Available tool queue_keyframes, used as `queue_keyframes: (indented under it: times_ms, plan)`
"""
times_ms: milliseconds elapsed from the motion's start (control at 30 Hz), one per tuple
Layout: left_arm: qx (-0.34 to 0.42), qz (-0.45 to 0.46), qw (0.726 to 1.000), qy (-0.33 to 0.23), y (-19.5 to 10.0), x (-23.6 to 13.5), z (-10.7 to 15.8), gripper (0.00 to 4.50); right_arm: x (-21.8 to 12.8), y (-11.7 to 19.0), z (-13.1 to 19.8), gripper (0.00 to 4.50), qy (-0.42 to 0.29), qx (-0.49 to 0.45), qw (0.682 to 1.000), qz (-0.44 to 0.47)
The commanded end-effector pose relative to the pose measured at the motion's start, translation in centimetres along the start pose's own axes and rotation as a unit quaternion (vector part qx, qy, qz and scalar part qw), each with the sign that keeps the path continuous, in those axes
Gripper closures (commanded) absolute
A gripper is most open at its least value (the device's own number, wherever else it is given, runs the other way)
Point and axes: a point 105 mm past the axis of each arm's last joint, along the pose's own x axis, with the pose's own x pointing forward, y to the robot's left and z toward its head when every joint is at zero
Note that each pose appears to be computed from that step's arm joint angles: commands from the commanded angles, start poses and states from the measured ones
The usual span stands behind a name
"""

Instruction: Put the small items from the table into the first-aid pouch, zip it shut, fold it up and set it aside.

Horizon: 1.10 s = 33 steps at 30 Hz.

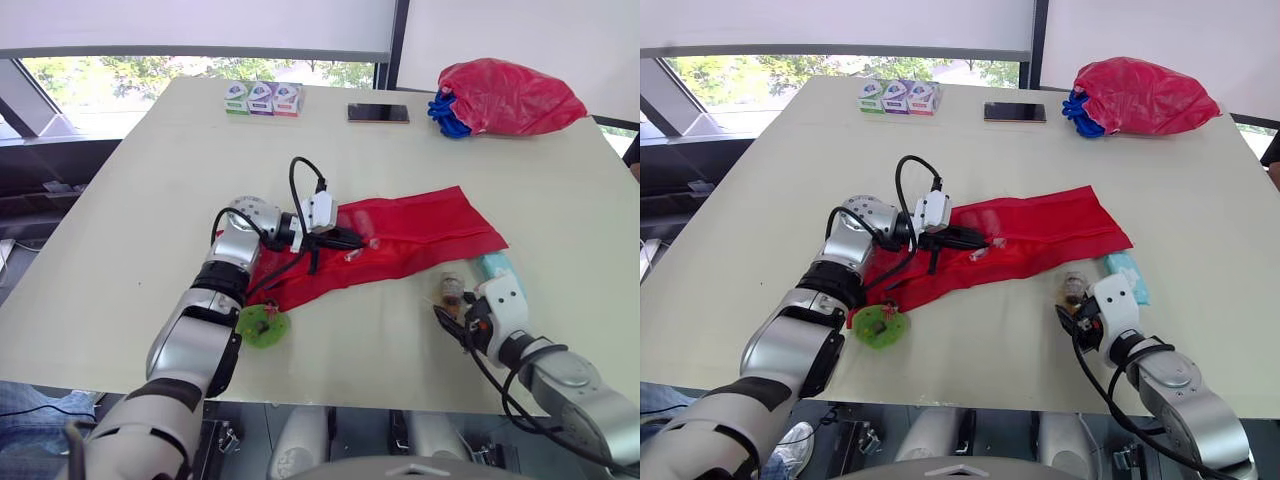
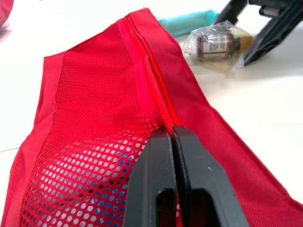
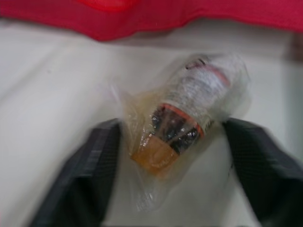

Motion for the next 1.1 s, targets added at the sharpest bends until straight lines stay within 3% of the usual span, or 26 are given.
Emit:
queue_keyframes:
  times_ms: [33, 133, 500, 833, 1100]
  plan:
    - [0.020, 0.014, 0.999, -0.022, 0.5, -0.1, 1.3, 4.50, -0.7, -0.7, 0.7, 3.44, -0.012, -0.017, 1.000, -0.013]
    - [0.018, 0.015, 0.999, -0.027, 0.5, -0.1, 1.4, 4.50, -1.1, -1.0, 1.2, 4.07, -0.016, -0.024, 1.000, -0.010]
    - [0.013, 0.016, 0.999, -0.044, 0.0, 0.5, 1.4, 4.50, 0.5, 3.6, 5.0, 4.07, -0.027, -0.048, 0.992, 0.110]
    - [0.007, 0.010, 0.998, -0.066, -1.6, 1.9, 1.6, 4.50, 4.9, 3.5, 5.6, 4.07, 0.008, -0.007, 0.998, 0.064]
    - [0.003, -0.009, 0.997, -0.070, -3.4, 2.9, 1.3, 4.50, 6.2, 2.8, 6.6, 4.07, -0.019, 0.021, 1.000, 0.014]
